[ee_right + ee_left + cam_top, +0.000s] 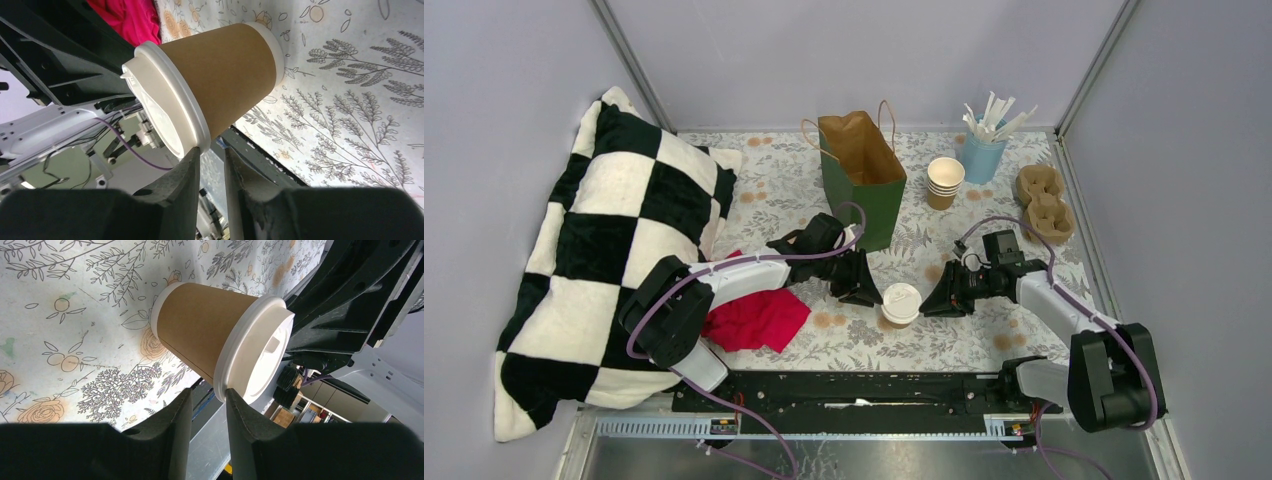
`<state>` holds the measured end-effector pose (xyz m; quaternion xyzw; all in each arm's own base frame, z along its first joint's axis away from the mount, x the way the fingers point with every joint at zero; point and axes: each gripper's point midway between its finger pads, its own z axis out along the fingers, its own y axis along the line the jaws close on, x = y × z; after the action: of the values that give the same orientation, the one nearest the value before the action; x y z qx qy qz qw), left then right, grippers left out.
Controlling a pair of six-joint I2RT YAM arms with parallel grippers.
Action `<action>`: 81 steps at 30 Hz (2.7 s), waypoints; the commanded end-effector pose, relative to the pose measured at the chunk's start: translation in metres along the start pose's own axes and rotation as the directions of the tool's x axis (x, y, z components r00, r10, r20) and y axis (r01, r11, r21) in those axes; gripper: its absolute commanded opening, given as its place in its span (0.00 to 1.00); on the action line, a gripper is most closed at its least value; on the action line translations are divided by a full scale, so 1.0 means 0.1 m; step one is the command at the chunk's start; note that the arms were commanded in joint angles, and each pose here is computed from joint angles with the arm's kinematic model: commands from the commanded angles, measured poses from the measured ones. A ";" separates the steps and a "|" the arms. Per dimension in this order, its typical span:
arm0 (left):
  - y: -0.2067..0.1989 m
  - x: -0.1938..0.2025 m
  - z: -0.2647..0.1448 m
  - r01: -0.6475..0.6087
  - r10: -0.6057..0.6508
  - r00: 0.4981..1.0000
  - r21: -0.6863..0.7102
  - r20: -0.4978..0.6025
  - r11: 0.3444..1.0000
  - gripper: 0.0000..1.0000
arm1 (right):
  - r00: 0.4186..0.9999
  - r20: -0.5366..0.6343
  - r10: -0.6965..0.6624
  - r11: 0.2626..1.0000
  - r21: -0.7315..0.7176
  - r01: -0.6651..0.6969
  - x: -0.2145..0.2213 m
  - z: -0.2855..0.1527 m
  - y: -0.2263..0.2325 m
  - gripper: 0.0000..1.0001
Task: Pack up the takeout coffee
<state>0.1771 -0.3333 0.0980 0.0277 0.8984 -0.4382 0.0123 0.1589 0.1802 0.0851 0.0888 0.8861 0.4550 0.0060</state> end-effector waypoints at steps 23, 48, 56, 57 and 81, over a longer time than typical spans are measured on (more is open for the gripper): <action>-0.22 -0.12 -0.27 -0.119 0.123 0.991 -0.075 0.054 0.990 0.44 | 0.885 0.062 -0.461 0.817 0.418 0.397 -0.35 -0.46 0.49 0.82; -0.28 -0.10 -1.12 -0.206 0.241 0.919 -0.140 0.312 0.968 0.81 | 0.668 -0.284 -0.688 0.349 0.678 0.648 -0.08 0.16 0.60 1.00; -0.31 -0.13 -1.12 -0.214 0.250 0.917 -0.145 0.312 0.966 0.81 | 0.680 -0.276 -0.679 0.373 0.668 0.644 -0.06 0.27 0.54 0.97; -0.31 -0.14 -1.11 -0.215 0.250 0.917 -0.143 0.310 0.966 0.81 | 0.682 -0.277 -0.677 0.378 0.665 0.645 -0.05 0.28 0.53 0.95; -0.30 -0.13 -1.10 -0.210 0.245 0.920 -0.144 0.307 0.967 0.82 | 0.694 -0.272 -0.667 0.388 0.668 0.635 -0.02 0.31 0.41 0.90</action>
<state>0.1792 -0.2615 0.1737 0.0520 0.9077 -0.3731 0.1849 0.1745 0.2315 0.1016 -0.2643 0.9494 0.0312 0.1667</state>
